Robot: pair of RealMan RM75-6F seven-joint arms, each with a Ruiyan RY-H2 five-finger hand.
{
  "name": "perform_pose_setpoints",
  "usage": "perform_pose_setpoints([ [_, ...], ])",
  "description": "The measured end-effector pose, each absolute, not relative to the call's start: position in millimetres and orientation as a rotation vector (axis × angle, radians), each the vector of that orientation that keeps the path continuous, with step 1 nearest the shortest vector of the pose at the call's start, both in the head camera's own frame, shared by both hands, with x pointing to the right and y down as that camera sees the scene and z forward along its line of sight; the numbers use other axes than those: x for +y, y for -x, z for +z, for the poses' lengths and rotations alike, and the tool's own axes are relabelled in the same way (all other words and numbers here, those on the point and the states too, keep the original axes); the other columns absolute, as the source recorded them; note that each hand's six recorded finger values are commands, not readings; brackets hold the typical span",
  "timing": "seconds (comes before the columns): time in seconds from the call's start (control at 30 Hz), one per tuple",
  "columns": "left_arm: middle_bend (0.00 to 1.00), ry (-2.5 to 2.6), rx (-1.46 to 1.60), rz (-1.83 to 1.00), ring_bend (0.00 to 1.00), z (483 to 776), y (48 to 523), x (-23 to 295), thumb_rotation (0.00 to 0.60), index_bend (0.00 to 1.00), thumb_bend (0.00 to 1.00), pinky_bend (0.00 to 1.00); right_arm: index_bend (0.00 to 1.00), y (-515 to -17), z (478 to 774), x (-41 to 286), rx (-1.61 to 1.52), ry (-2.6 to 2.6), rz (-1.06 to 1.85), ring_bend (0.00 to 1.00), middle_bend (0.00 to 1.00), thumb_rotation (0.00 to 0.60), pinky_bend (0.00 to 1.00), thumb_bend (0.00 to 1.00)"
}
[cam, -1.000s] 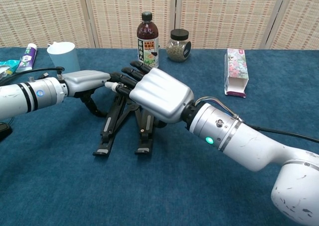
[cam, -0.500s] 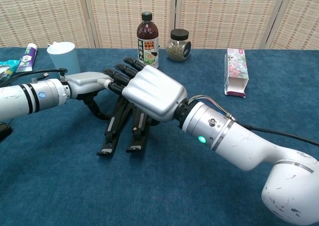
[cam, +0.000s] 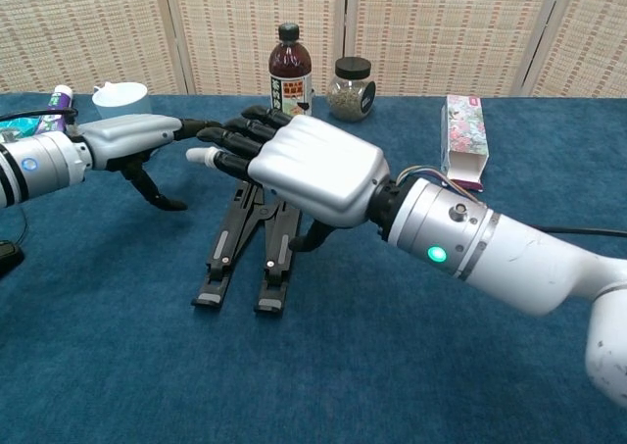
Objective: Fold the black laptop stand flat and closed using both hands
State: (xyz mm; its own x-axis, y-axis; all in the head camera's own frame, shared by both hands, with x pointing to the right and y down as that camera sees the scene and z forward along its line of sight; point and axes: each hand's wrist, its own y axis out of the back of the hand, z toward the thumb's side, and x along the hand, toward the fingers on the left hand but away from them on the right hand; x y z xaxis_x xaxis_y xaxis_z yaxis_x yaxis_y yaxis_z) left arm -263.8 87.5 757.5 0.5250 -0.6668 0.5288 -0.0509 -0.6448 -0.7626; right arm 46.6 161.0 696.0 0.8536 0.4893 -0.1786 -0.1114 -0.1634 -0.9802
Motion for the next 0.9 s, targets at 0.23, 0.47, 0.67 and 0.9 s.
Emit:
perform_pose_setpoints([
  [0.23, 0.03, 2.024, 0.634, -1.114, 0.0, 736, 288, 93, 0.6, 0.02, 0.17, 0.03, 0.0, -53, 688, 152, -0.072, 1.829, 0.629, 0.0, 0.0, 0.6, 0.0, 0.01],
  [0.47, 0.03, 1.982, 0.667, -1.144, 0.0, 719, 307, 96, 0.6, 0.02, 0.17, 0.03, 0.0, -41, 688, 137, 0.156, 1.837, 0.657, 0.0, 0.0, 0.6, 0.0, 0.01],
  [0.67, 0.03, 1.965, 0.704, -1.168, 0.0, 715, 318, 95, 0.6, 0.02, 0.17, 0.03, 0.0, -32, 696, 127, 0.214, 1.808, 0.664, 0.0, 0.0, 0.6, 0.0, 0.01],
  [0.9, 0.03, 1.957, 0.734, -1.188, 0.0, 713, 329, 96, 0.6, 0.02, 0.17, 0.03, 0.0, -16, 712, 121, 0.273, 1.784, 0.676, 0.0, 0.0, 0.6, 0.0, 0.08],
])
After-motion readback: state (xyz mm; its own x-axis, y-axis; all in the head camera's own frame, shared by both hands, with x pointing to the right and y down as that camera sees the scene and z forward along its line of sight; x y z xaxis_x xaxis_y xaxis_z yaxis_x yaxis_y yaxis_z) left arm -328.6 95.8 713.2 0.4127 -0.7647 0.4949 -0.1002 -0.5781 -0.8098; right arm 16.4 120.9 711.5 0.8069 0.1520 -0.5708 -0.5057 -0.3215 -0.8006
